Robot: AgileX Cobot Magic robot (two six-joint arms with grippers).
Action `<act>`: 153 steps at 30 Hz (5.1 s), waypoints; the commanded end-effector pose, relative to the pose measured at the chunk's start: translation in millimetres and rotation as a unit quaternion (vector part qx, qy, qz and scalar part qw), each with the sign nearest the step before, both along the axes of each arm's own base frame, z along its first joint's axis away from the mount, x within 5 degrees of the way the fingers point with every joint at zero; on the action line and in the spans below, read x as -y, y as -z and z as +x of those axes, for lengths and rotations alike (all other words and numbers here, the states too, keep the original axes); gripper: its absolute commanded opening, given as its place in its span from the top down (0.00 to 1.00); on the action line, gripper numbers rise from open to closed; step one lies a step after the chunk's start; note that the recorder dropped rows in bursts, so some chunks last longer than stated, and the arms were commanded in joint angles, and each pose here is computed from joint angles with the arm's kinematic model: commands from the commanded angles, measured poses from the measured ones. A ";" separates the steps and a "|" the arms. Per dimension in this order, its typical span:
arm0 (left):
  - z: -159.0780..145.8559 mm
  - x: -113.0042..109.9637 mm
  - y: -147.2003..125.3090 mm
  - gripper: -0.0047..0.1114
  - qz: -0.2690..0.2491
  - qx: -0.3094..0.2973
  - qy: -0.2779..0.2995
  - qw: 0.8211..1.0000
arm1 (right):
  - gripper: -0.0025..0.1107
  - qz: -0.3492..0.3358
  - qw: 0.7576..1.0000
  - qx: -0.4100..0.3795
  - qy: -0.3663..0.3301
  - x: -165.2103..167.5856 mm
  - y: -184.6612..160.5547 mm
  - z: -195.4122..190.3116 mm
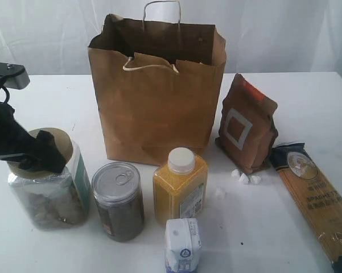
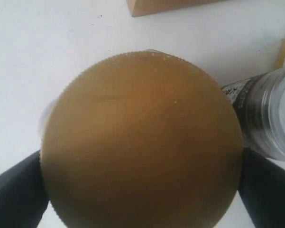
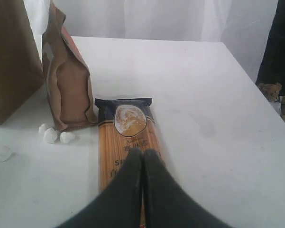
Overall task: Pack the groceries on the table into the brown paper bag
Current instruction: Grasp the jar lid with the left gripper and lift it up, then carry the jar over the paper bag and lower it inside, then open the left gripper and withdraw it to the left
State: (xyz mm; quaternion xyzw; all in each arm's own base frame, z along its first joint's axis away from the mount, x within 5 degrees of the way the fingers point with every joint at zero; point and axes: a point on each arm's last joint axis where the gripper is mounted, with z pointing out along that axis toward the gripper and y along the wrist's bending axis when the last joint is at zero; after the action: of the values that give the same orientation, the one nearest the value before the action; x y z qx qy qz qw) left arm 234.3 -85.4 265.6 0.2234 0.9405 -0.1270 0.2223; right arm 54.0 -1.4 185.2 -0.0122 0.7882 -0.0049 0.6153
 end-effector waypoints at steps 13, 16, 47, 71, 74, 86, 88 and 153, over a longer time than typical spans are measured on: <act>1.0 -1.4 -2.4 0.96 0.016 0.013 0.007 1.000 | 0.98 0.002 1.000 0.000 -0.002 -0.3 2.1 -0.2; -2.0 -1.6 -21.7 0.96 0.008 0.036 0.010 0.999 | 0.98 0.002 1.000 0.000 -0.002 -0.3 2.1 -0.2; -34.6 10.9 -248.1 0.96 -0.157 0.334 0.090 0.925 | 0.98 0.002 1.000 0.000 -0.002 -0.3 2.1 -0.2; 67.6 81.8 -237.6 0.96 -0.186 0.378 0.162 0.892 | 0.98 0.002 1.000 0.000 -0.002 -0.3 2.1 -0.2; 76.0 85.1 -229.0 0.96 -0.183 0.367 0.162 0.898 | 0.98 0.002 1.000 0.000 -0.002 -0.3 2.1 -0.2; 99.4 96.0 -198.3 0.96 -0.171 0.319 0.173 0.916 | 0.98 0.002 1.000 0.000 -0.002 -0.3 2.1 -0.2; 99.3 97.0 -193.1 0.96 -0.164 0.302 0.183 0.921 | 0.98 0.002 1.000 0.000 -0.002 -0.3 2.1 -0.2; 47.8 74.6 -199.9 0.06 -0.146 0.161 0.149 0.965 | 0.98 0.002 1.000 0.000 -0.002 -0.3 2.1 -0.2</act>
State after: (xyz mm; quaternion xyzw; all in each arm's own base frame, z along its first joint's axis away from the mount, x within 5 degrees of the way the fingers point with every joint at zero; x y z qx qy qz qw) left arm 302.6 -165.3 450.1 0.3460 0.8220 -0.2411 0.3827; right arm 54.0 -1.4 185.2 -0.0122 0.7882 -0.0049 0.6153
